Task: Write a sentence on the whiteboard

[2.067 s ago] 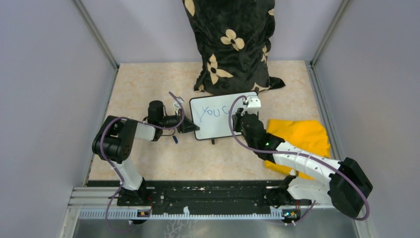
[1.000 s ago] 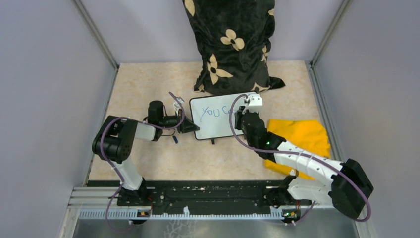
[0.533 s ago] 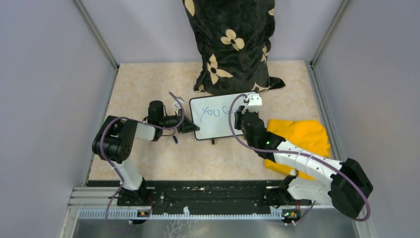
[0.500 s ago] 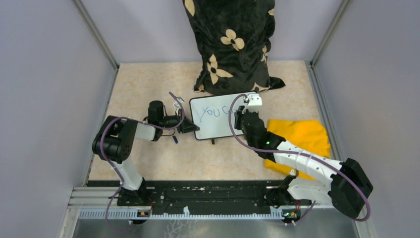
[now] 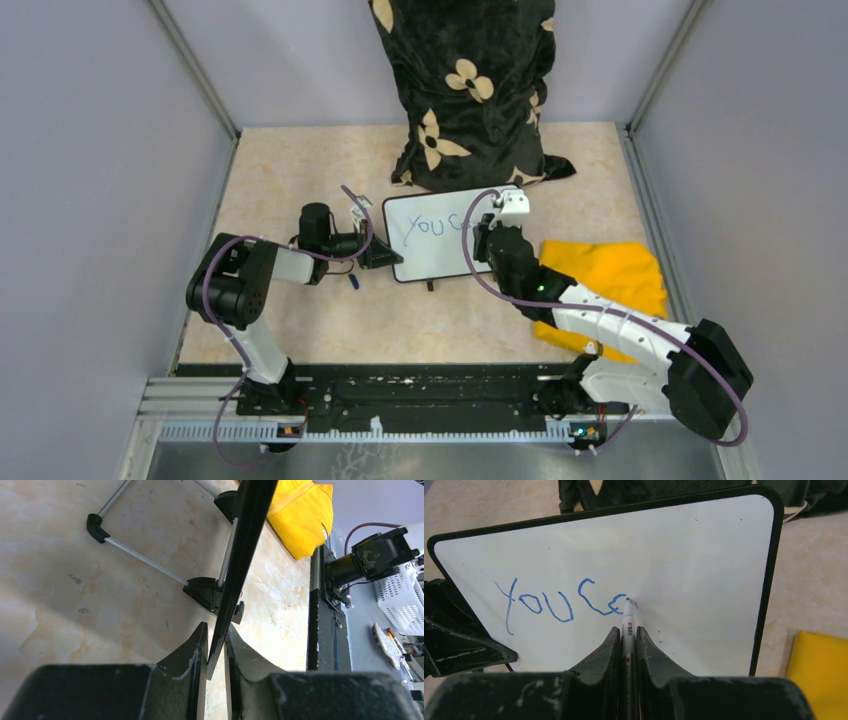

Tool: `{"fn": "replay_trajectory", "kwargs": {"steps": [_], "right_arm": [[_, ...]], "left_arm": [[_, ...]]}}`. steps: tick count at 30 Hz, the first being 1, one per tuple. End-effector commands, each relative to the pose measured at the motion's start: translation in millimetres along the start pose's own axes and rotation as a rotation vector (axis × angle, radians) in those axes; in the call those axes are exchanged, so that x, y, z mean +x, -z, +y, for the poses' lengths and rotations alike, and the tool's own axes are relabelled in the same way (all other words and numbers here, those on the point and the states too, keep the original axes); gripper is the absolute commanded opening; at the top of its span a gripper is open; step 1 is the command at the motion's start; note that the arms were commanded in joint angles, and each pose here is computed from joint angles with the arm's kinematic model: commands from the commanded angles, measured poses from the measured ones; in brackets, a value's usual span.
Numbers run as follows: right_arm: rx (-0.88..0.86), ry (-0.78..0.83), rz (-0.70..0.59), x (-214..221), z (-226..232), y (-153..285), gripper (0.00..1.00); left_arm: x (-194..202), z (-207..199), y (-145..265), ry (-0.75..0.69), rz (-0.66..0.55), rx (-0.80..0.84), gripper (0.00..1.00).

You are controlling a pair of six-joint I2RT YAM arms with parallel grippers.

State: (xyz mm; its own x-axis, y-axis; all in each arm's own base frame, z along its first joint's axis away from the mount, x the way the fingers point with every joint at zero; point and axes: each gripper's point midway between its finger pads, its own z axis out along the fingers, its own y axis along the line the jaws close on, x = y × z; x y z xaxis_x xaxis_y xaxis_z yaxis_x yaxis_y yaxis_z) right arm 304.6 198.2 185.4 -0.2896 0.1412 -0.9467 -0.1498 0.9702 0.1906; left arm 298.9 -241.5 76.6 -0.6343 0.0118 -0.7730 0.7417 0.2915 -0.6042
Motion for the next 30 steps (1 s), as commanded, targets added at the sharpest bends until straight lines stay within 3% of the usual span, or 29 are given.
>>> {"fn": "replay_trajectory", "kwargs": {"steps": [1, 30], "right_arm": [[0.001, -0.047, -0.034, -8, -2, 2, 0.0], [-0.01, -0.067, -0.112, -45, 2, 8, 0.0]], "left_arm": [[2, 6, -2, -0.014, 0.007, -0.021, 0.23], [2, 7, -2, -0.013, 0.008, -0.022, 0.24]]}}
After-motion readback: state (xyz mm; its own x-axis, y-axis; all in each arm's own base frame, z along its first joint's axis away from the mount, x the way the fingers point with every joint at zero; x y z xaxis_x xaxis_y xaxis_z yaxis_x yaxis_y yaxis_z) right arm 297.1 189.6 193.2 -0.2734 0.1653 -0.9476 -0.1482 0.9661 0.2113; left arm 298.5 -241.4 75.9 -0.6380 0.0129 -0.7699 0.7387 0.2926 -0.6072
